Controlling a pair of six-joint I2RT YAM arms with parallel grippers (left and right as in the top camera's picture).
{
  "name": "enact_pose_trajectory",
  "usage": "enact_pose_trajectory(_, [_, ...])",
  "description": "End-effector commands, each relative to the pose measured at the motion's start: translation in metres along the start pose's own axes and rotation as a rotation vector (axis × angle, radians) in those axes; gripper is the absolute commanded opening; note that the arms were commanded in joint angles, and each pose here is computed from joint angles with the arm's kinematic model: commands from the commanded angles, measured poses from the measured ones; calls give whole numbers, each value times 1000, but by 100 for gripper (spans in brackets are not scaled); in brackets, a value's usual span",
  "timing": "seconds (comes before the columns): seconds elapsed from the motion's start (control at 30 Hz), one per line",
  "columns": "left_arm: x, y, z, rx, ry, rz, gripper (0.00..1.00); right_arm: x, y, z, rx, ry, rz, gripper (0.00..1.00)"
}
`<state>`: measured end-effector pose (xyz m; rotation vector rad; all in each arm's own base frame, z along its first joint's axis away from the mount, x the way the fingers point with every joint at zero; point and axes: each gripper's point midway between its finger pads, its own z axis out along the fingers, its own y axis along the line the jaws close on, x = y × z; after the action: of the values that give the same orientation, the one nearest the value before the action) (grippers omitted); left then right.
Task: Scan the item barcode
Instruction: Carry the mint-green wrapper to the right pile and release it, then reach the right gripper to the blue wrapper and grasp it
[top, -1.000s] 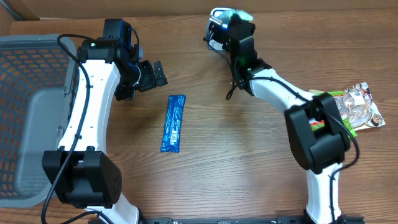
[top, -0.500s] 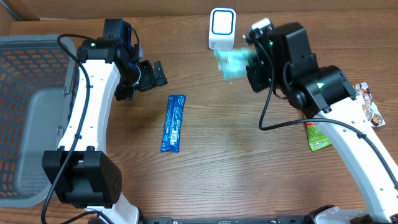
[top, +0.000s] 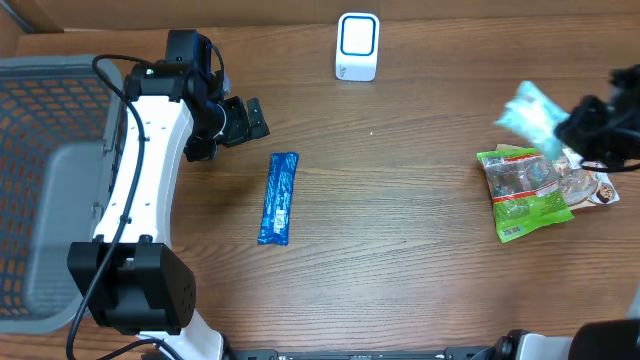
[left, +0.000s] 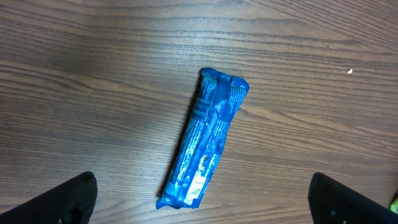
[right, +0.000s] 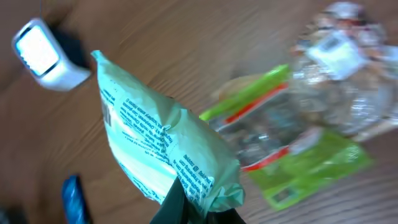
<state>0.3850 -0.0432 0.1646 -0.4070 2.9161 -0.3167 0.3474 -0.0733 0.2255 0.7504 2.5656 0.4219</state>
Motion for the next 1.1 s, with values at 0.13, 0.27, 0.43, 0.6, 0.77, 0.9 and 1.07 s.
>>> enact_pose_trajectory(0.13, [-4, -3, -11, 5, -33, 22, 100, 16, -86, 59, 127, 55, 156, 4])
enact_pose_trajectory(0.27, [-5, -3, -11, 5, -34, 22, 100, 25, -100, 71, 161, 63, 167, 38])
enact_pose_trajectory(0.43, [-5, -3, -11, 5, -34, 22, 100, 11, -80, 59, 86, 39, 156, 85])
enact_pose_trajectory(0.6, [-12, -5, -11, 16, -63, 28, 100, -12, -33, 15, -45, 18, 67, 89])
enact_pose_trajectory(0.77, [-10, -4, -23, 9, -57, 65, 87, 17, 42, 12, -266, 127, -83, 90])
enact_pose_trajectory(0.9, [-11, -3, -75, -37, -121, 69, 82, 53, 92, 22, -313, 217, -222, 90])
enact_pose_trajectory(1.07, [-6, -8, -146, -36, -248, 76, 83, 98, 154, 34, -360, 278, -343, 90])
